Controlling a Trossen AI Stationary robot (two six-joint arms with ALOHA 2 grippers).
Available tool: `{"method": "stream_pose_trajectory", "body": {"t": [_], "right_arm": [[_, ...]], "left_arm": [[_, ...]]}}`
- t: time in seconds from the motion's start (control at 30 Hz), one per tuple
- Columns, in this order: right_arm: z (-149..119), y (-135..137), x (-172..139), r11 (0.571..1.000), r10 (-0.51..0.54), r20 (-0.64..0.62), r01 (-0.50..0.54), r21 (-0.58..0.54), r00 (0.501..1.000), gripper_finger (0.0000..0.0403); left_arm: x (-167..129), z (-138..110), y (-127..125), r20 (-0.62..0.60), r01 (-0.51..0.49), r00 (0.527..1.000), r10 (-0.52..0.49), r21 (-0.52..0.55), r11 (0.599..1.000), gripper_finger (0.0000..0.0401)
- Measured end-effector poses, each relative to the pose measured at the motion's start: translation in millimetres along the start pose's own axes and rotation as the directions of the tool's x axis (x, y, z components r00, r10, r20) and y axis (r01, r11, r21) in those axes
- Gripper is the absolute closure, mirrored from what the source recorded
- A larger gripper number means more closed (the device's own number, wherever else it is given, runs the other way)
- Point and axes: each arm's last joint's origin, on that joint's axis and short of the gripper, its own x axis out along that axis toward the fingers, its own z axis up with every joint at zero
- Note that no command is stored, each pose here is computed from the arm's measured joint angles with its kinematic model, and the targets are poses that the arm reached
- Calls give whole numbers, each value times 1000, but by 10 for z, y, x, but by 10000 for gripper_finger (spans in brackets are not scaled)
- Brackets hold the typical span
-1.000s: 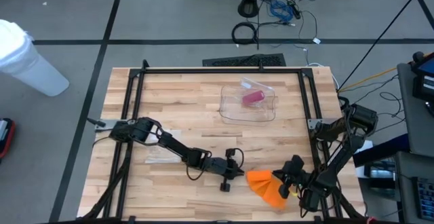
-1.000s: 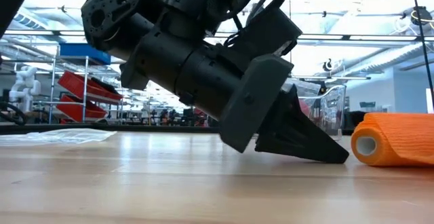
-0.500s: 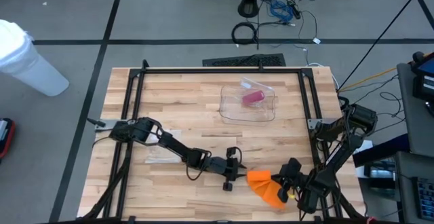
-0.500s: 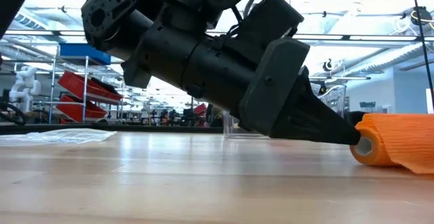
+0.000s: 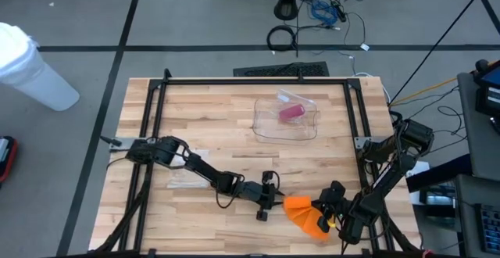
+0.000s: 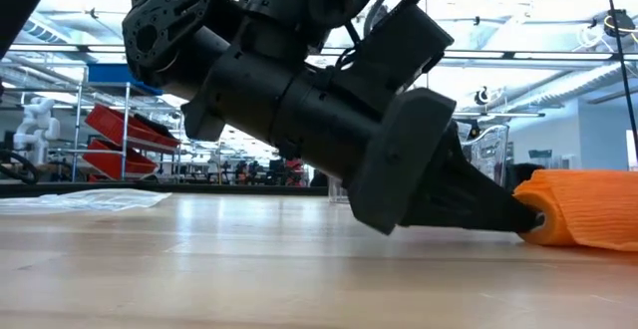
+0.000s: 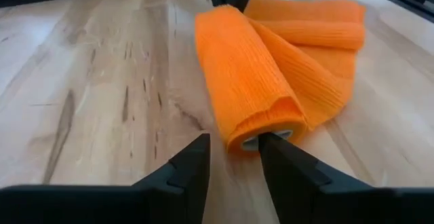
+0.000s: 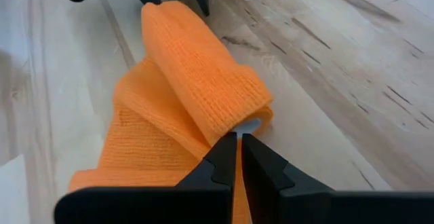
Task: Roll bandage
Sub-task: Roll the orange bandage
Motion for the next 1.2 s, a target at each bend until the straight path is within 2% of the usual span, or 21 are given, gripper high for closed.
{"method": "stream_pose_trajectory", "body": {"t": [0.4, 0.6, 1.2], "right_arm": [[-43, 1, 71, 1000, -13, -19, 13, -3, 1000, 390], [-42, 5, 71, 1000, -10, -18, 10, 0, 1000, 390], [-32, 4, 81, 1000, -13, -19, 13, 4, 1000, 390]], "left_arm": [[24, 39, -12, 8, 19, 1000, -20, 81, 997, 262], [27, 11, -10, -32, 35, 999, -32, 123, 992, 262], [26, 20, -9, -12, 34, 999, -33, 155, 987, 263]]}}
